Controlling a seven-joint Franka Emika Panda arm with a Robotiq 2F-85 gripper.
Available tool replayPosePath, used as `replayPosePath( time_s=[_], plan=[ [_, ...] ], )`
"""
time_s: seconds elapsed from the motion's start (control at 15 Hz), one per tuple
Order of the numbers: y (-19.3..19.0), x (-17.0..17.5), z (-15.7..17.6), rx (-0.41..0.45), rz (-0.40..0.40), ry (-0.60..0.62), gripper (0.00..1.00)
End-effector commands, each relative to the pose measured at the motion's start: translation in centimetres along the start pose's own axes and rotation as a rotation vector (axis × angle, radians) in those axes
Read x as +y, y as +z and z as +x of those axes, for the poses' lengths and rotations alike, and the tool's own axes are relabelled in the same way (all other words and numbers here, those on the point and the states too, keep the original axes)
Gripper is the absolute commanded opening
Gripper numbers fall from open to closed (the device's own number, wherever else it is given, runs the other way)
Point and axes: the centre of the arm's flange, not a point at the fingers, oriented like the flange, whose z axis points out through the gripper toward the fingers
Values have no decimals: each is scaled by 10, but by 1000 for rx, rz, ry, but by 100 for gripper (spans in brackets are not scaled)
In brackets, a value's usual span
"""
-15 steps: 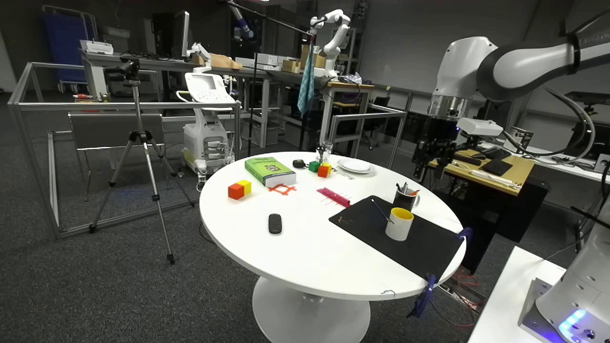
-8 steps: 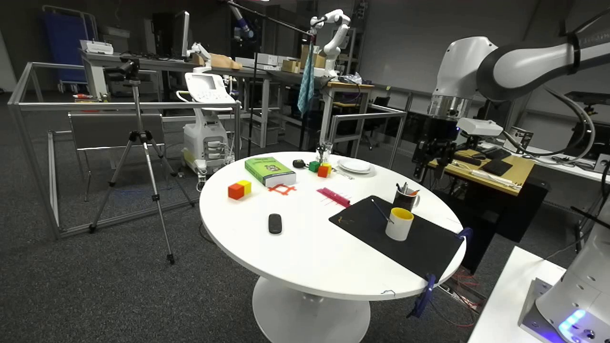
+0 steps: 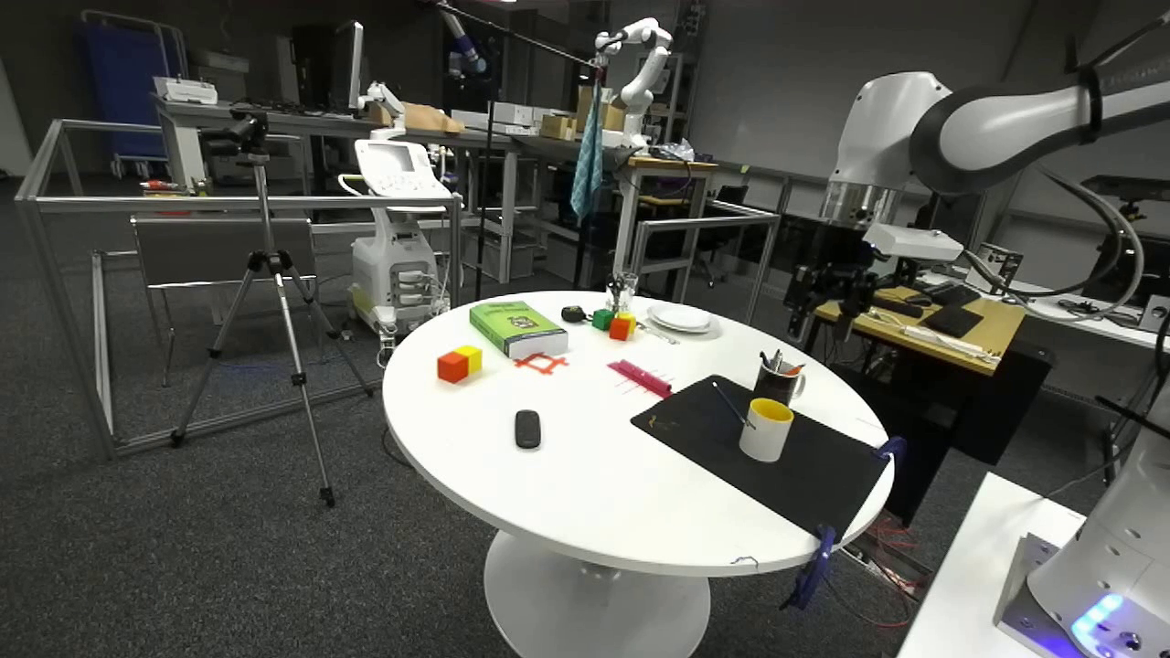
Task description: Put the black pencil in the white and yellow mug.
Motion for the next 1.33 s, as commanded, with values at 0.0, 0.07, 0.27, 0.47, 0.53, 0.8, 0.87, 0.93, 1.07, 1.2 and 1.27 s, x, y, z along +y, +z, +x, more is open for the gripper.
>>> replayPosePath(
  time_s=[0.0, 0.07, 0.27, 0.47, 0.53, 0.8, 0.87, 0.93, 1.07, 1.2, 1.27],
  plan=[
    [-4, 8, 20, 46, 12, 104, 100],
    [-5, 11, 24, 53, 16, 130, 100],
    [-7, 23, 42, 94, 16, 217, 100],
    [-9, 31, 62, 159, 6, 272, 100],
    [-9, 33, 69, 180, 0, 279, 100],
    [-8, 40, 95, 235, -46, 273, 100],
    [-7, 42, 102, 247, -60, 267, 100],
    [-7, 44, 109, 259, -72, 262, 100],
    [-4, 50, 122, 264, -88, 267, 100],
    [1, 59, 135, 249, -94, 292, 100],
    [3, 65, 141, 243, -98, 308, 100]
  ],
)
